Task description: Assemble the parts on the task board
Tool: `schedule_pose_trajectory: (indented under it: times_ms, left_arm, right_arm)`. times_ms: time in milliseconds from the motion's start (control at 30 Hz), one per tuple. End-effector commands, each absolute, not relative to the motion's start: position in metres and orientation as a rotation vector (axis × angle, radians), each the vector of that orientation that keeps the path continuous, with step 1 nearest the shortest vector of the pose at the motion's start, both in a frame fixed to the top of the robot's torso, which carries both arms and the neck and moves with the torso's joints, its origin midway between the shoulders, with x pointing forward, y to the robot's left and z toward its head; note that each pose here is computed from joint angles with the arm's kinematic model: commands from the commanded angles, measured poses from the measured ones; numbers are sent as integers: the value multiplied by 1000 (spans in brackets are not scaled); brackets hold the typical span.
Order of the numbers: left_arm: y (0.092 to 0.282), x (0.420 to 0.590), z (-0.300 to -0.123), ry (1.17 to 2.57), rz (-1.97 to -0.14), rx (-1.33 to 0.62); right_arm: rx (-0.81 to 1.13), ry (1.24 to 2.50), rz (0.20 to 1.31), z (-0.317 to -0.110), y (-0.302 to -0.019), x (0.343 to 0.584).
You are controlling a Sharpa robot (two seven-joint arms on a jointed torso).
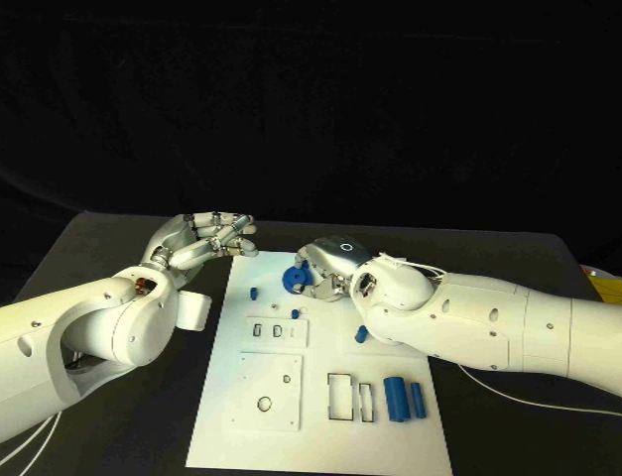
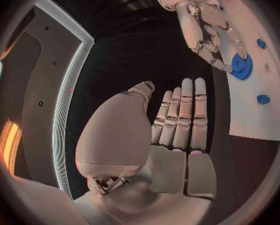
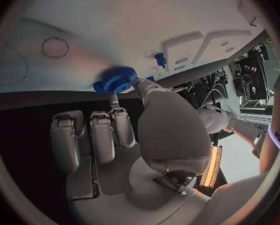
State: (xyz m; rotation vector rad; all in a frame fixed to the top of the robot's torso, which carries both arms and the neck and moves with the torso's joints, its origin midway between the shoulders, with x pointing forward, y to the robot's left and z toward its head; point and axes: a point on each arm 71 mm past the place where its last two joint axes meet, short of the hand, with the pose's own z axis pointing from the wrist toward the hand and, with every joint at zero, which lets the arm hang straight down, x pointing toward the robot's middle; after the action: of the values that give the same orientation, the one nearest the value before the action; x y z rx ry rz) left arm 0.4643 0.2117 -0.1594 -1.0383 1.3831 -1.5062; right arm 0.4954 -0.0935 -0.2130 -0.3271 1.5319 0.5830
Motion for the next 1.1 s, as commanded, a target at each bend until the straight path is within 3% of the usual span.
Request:
schedule_pose_trajectory:
  times_ms: [33, 733, 933, 1100]
  left_arm:
    - [210, 464, -158, 1387, -1523, -1028]
    - [211, 464, -158, 1387, -1518, -1030]
    - [212, 465, -159, 1386, -1516, -1030]
    - [214, 466, -159, 1386, -1514, -1031]
  right_arm:
    - [-336, 1565, 593, -215, -94, 495]
    - [-305, 1570, 592, -215, -105, 492]
    - [-249, 1512, 663, -205, -116, 485]
    - [-115, 1429, 792, -183, -143, 478]
